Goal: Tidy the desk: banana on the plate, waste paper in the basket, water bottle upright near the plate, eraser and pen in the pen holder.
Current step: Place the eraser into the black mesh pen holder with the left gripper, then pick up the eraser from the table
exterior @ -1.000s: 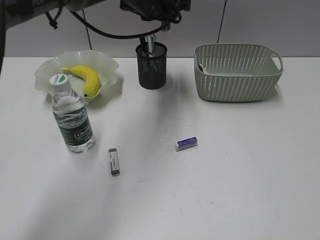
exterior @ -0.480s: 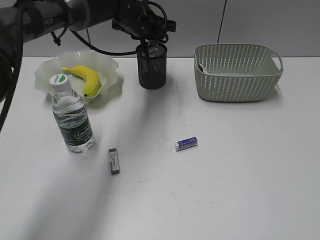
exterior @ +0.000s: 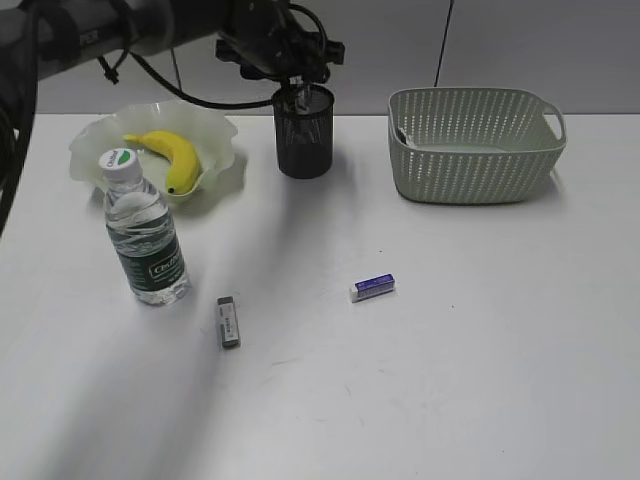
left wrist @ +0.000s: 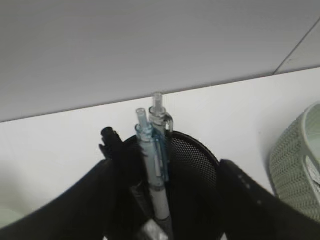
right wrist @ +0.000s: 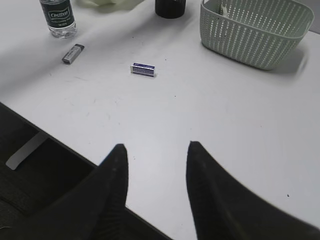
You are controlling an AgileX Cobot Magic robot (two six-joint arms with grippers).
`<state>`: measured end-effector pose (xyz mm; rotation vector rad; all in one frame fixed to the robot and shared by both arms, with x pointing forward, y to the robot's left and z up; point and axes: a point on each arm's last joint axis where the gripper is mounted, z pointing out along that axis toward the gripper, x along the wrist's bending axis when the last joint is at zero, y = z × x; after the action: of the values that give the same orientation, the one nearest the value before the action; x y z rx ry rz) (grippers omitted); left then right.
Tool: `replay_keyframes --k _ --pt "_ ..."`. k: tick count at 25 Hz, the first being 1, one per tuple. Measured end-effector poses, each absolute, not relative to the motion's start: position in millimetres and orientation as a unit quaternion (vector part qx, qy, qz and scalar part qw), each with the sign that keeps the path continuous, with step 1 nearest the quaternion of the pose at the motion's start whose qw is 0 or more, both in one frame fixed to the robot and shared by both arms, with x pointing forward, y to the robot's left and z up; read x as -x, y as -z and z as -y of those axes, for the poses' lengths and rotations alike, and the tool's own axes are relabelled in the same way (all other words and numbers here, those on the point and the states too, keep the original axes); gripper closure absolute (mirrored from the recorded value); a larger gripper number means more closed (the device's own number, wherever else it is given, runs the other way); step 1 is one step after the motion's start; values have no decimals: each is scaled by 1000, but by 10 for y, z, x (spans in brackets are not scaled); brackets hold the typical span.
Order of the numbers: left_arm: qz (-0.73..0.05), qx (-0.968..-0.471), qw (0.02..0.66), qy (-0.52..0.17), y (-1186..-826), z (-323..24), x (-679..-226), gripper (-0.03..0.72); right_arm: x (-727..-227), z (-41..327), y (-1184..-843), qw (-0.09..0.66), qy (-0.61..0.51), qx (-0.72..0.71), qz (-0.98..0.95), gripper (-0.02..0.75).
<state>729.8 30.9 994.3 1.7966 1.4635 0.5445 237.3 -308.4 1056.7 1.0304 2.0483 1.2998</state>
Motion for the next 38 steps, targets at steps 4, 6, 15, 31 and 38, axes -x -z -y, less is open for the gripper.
replay_keyframes --k 4,6,15,31,38 --pt "-585 -702 347 -210 -10295 -408 -7158 211 -2373 3084 -10567 250 -477 -378 -752 416" --pt "-596 -705 323 -207 -10486 -486 -7053 226 -2372 3085 -10567 250 -478 -378 -752 416" --pt "-593 -747 241 -178 -11268 -805 -6483 252 -2371 3086 -10566 251 -478 -378 -752 416" --pt "-547 -767 299 -150 -12130 -1703 -4699 252 -2371 3086 -10567 251 -478 -378 -752 416" --pt "-554 -779 262 -133 -11542 -2258 -3741 253 -2379 3079 -10568 251 -475 -377 -754 416"
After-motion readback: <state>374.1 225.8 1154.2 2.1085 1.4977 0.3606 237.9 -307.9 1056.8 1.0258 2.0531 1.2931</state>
